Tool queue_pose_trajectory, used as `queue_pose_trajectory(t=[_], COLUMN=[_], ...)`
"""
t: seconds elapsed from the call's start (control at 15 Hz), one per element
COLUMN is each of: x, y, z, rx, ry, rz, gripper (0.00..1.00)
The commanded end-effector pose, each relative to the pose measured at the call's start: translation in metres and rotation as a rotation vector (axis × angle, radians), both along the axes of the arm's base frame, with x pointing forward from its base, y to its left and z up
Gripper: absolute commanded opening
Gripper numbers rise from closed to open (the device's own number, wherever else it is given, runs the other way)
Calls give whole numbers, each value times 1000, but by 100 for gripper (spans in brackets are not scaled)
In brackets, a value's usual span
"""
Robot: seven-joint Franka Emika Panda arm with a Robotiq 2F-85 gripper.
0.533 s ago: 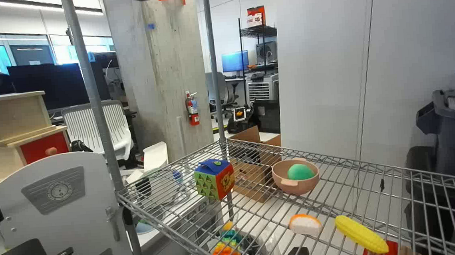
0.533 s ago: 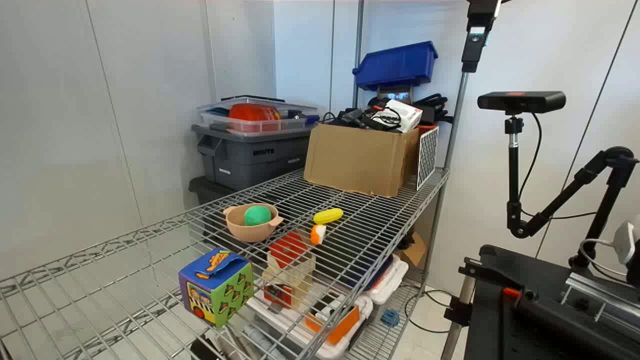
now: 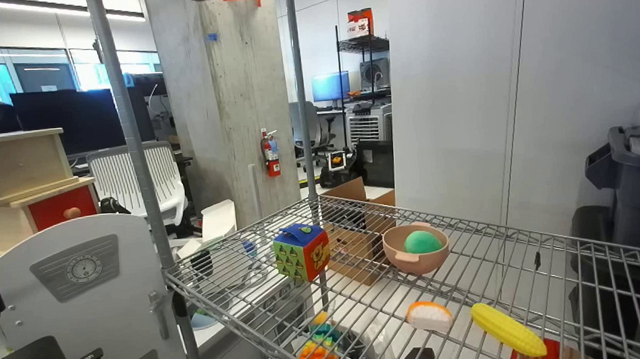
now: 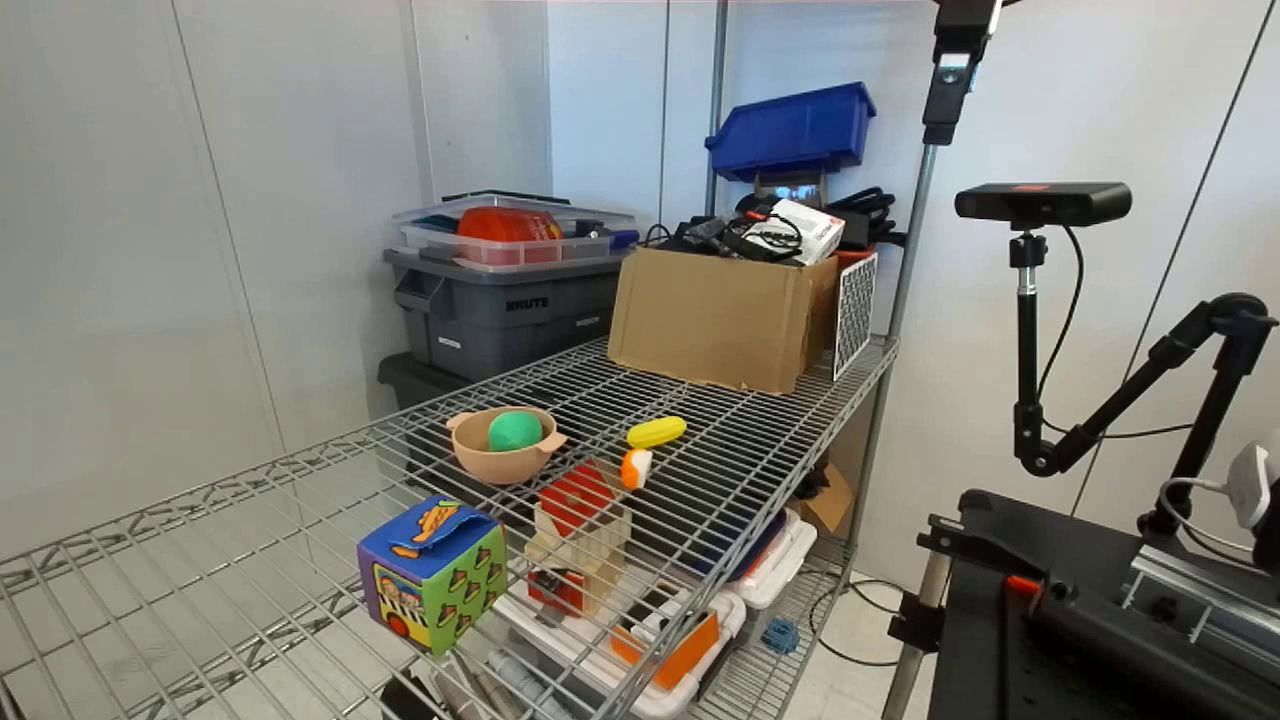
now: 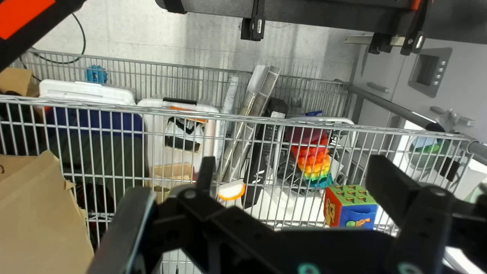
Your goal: Move the cube to the right, remove the green object from the bowl and put it on the shelf
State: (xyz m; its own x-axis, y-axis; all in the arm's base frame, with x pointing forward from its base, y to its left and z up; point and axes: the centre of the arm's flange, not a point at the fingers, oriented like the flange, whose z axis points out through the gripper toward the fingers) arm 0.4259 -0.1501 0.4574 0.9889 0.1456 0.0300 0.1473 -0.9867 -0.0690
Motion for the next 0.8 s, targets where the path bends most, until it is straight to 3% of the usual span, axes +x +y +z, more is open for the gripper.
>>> queue_pose_trajectory(t=[0.0, 0.27, 0.47, 0.73], x=[9, 36, 68, 123], y=[19, 77, 132, 198], z=[-20, -77, -123, -189], rx=[-26, -104, -175, -212], ry=[22, 66, 36, -2], rz=[20, 73, 89, 74], gripper=[100, 100, 100, 100])
